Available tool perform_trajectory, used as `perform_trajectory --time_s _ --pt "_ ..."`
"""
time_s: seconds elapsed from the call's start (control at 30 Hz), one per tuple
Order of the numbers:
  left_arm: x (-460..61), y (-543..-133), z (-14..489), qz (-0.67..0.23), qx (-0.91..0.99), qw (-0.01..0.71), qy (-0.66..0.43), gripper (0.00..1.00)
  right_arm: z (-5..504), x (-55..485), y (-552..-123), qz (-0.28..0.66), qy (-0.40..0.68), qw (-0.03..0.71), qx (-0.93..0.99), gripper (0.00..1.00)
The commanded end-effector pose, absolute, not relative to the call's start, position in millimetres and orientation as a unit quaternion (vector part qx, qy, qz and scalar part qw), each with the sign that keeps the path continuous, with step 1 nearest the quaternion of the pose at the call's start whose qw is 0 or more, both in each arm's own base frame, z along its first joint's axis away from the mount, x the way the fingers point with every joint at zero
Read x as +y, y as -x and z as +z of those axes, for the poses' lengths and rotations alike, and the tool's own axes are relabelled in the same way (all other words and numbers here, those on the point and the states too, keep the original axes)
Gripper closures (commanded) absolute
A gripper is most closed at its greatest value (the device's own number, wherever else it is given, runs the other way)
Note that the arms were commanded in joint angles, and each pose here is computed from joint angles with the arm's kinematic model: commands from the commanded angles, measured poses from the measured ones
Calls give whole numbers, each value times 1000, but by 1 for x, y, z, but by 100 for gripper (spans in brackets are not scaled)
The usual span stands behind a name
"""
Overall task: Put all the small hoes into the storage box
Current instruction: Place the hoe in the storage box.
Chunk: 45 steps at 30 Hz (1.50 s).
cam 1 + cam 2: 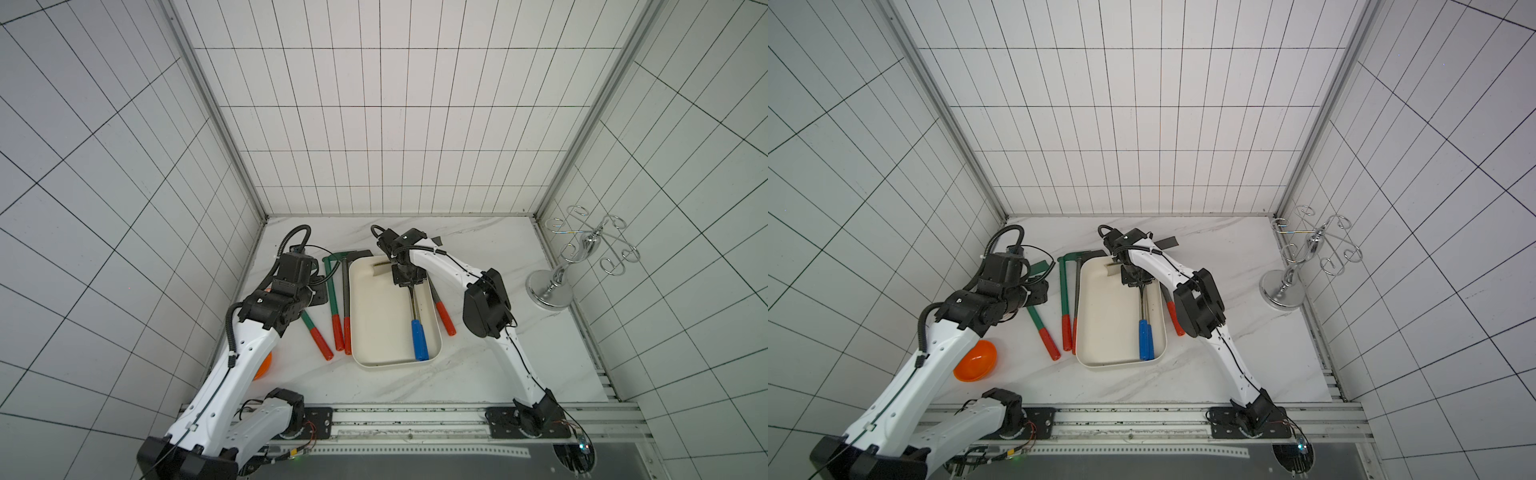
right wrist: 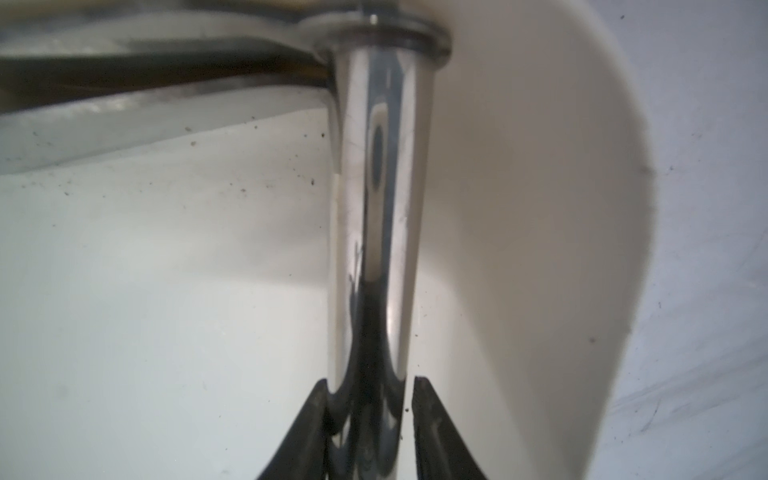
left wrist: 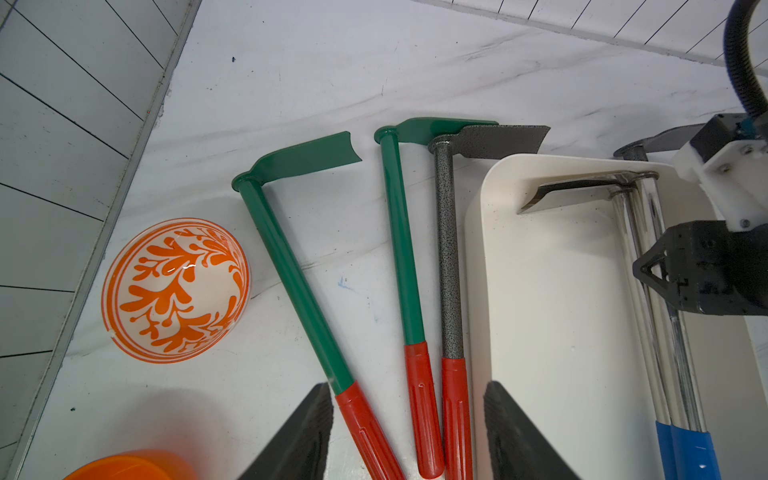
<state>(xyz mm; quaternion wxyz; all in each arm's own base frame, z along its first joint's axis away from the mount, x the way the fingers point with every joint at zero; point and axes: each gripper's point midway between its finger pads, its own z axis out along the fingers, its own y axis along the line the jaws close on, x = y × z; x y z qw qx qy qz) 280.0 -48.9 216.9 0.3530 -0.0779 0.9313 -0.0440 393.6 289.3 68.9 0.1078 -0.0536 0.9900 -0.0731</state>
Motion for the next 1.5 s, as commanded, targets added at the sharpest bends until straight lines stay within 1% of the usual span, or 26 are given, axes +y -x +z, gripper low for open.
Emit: perform_trajectory --time_s 0.0,0.37,0.7,0.97,1.23,1.47 --pt "-47 -280 217 -39 929 360 78 39 81 291 -405 -77 47 130 987 63" --pt "-47 -279 217 -39 928 361 79 39 80 290 -403 -79 48 126 988 62" --pt "-47 -278 217 -40 928 362 79 39 76 295 -398 -66 51 115 990 57" --pt "-47 -278 216 -40 928 361 79 38 77 295 -397 -66 53 114 990 56" --pt "-47 -278 216 -40 928 362 80 38 84 279 -399 -100 59 118 986 58" --pt "-47 -278 216 -41 928 362 80 38 97 264 -405 -139 80 136 978 66"
